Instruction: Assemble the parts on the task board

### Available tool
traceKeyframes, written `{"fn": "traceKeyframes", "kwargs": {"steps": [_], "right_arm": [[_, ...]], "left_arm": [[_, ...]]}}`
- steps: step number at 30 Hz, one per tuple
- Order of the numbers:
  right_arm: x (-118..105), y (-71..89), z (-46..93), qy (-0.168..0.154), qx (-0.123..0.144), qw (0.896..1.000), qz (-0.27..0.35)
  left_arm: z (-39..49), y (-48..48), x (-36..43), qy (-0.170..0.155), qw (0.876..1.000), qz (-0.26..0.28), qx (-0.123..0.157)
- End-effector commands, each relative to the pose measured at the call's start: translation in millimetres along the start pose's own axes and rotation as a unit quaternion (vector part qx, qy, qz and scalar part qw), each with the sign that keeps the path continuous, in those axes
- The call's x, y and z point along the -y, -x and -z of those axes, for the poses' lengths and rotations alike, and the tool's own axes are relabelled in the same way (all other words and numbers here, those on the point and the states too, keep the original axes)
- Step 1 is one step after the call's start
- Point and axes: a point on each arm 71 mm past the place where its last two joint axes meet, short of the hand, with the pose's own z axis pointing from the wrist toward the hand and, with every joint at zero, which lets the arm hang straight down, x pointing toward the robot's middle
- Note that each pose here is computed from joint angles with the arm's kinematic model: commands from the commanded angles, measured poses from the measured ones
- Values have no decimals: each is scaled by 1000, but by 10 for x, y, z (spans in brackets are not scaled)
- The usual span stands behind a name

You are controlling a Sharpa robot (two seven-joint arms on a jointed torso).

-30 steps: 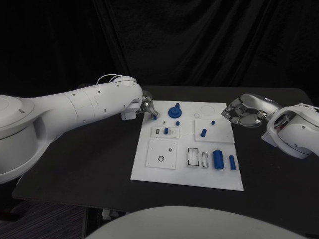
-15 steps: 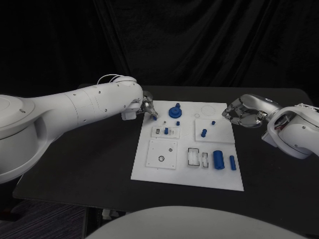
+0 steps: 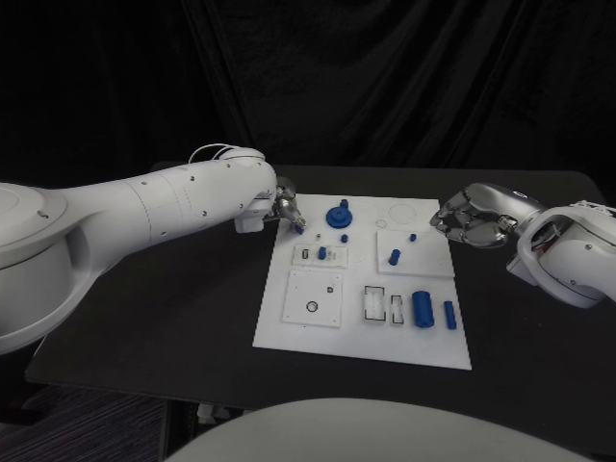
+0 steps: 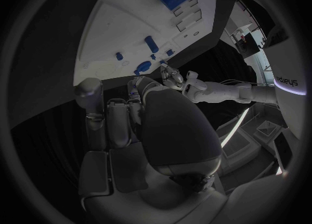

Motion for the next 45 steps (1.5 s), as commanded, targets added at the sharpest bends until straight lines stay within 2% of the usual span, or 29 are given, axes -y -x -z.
{"fn": "traceKeyframes", "kwargs": {"steps": [1, 9, 15, 25, 32, 39, 45], "right_arm": [[31, -12, 13, -14, -6, 1000, 0], [49, -8, 36, -19, -7, 1000, 0], [62, -4, 50, -22, -6, 1000, -1], [76, 0, 51, -24, -6, 1000, 0], [86, 3, 49, -25, -5, 1000, 0], [75, -3, 36, -23, -6, 1000, 0], [80, -7, 34, -26, -7, 1000, -10]], "left_arm": [[5, -10, -5, 3, 1000, 4, 10], [52, -14, -43, 9, 999, 24, 36], [128, -65, -78, 9, 997, 71, 29], [362, -180, -150, -2, 993, 108, 43], [499, -287, -165, -14, 992, 115, 42], [560, -343, -138, -28, 992, 116, 40], [556, -354, -131, -33, 993, 107, 41]]}}
